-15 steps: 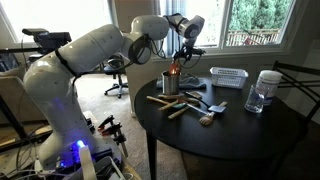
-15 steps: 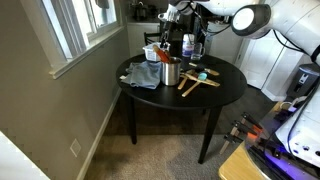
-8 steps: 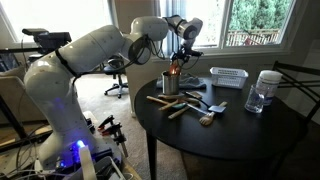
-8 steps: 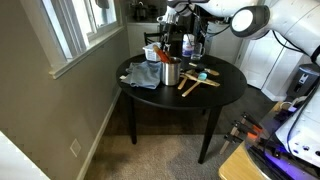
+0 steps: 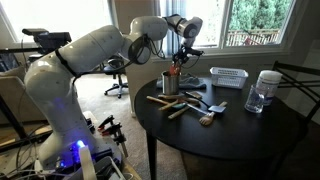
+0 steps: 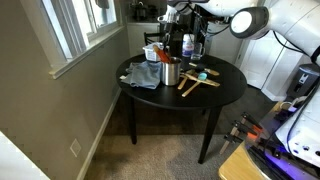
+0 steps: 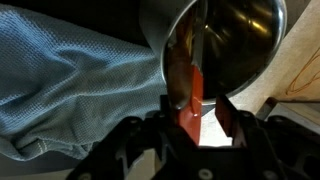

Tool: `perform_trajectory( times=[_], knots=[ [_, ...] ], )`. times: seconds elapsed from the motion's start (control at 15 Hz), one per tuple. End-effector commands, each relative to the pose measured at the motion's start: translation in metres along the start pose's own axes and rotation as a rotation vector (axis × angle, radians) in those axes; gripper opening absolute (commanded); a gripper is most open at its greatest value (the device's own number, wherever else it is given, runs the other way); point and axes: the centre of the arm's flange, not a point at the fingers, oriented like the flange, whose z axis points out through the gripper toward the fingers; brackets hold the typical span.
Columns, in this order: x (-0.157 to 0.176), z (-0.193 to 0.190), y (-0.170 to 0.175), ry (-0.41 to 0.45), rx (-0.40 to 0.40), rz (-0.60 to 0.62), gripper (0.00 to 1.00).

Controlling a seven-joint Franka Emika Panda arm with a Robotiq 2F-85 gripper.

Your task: Remove a wooden ladle from the silver tin and put it on the table

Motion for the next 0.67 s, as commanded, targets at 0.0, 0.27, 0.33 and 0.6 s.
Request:
perform_trajectory(
  times=[0.0,0.27,0.33,0.6],
  knots=[
    [0.0241,-0.0298,0.0323,-0.049,-0.003,0.021,0.22],
    [0.0245,-0.0292,0.0301,-0.049,-0.006,0.017,0.06],
    [0.0244,-0.0283,0.0300,-0.049,-0.006,0.018,0.06],
    [0.0242,-0.0285,0.0294,-0.049,-0.006,0.017,0.08]
  ],
)
